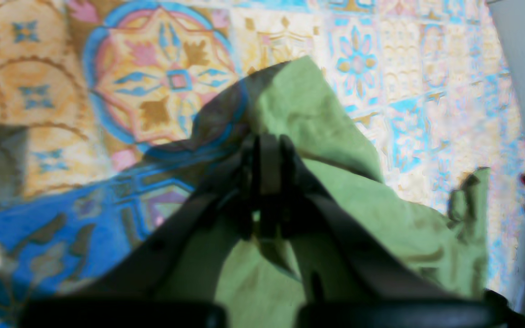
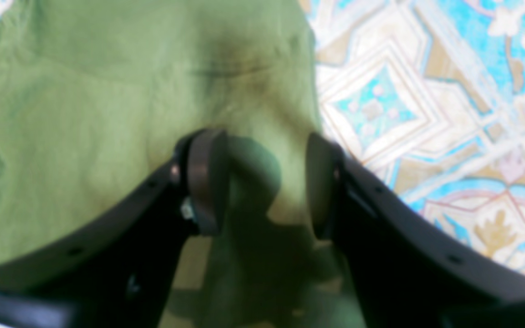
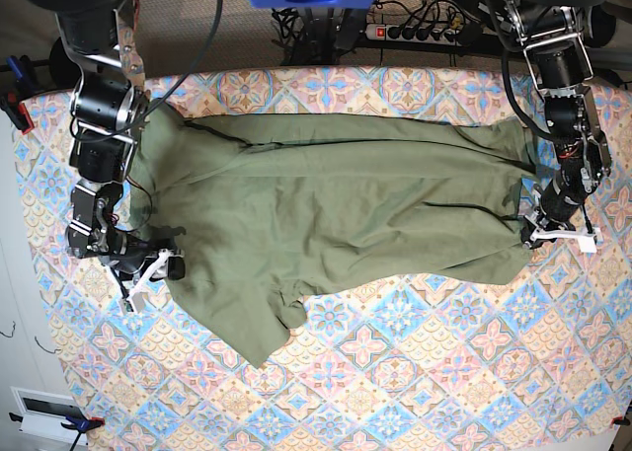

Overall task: Layout the t-shirt on the table in an organized manner, then fold the t-shirt properly
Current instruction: 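Slide both grippers along the shirt sides toward the hem and grasp, then fold the shirt hem up toward the collar with both grippers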

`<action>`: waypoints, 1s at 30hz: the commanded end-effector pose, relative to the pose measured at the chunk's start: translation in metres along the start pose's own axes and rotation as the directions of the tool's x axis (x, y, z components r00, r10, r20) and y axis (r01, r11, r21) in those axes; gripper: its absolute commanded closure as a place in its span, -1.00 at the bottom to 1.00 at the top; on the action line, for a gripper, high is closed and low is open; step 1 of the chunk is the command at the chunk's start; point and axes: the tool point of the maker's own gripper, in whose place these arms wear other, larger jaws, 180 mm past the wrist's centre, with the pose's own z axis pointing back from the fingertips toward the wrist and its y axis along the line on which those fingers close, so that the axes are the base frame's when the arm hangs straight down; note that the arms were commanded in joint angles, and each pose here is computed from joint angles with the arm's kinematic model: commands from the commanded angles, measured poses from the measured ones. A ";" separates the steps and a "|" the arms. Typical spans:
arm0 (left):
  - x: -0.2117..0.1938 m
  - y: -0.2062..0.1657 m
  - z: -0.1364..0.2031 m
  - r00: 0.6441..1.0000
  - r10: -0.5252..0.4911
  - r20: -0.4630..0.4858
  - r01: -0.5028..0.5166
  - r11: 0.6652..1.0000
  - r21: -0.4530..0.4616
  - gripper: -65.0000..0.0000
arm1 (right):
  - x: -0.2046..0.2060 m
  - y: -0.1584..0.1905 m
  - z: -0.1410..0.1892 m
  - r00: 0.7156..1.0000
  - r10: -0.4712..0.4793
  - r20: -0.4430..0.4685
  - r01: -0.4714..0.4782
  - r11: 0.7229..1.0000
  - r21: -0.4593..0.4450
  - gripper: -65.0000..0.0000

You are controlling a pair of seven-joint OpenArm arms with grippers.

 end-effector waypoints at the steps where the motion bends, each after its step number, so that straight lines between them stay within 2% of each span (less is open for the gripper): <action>1: 0.021 -0.010 0.004 0.999 -0.014 0.048 0.016 0.999 -0.031 1.00 | 0.028 -0.006 0.008 0.997 0.010 0.074 -0.009 1.000 -0.008 0.18; 9: 0.024 -0.015 0.008 0.999 -0.037 0.021 0.038 0.997 -0.069 1.00 | 0.028 -0.008 0.004 0.993 0.006 0.119 -0.005 1.000 -0.015 0.18; 15: 0.018 -0.009 0.010 0.999 -0.037 0.009 0.038 0.998 -0.056 1.00 | 0.033 -0.010 0.005 0.989 0.030 0.142 -0.026 0.999 -0.029 0.18; 21: 0.018 -0.008 0.010 0.999 -0.037 0.008 0.038 0.998 -0.055 1.00 | 0.031 -0.014 0.005 0.990 0.075 0.122 -0.068 0.996 -0.055 0.18; 24: 0.018 -0.008 0.010 0.999 -0.036 0.006 0.037 0.998 -0.056 1.00 | 0.037 -0.013 0.006 0.985 0.073 0.156 -0.065 0.996 -0.054 0.18; 30: 0.017 -0.009 0.009 0.999 -0.035 0.006 0.036 0.998 -0.057 1.00 | 0.039 -0.014 0.007 0.984 0.073 0.165 -0.065 0.996 -0.056 0.18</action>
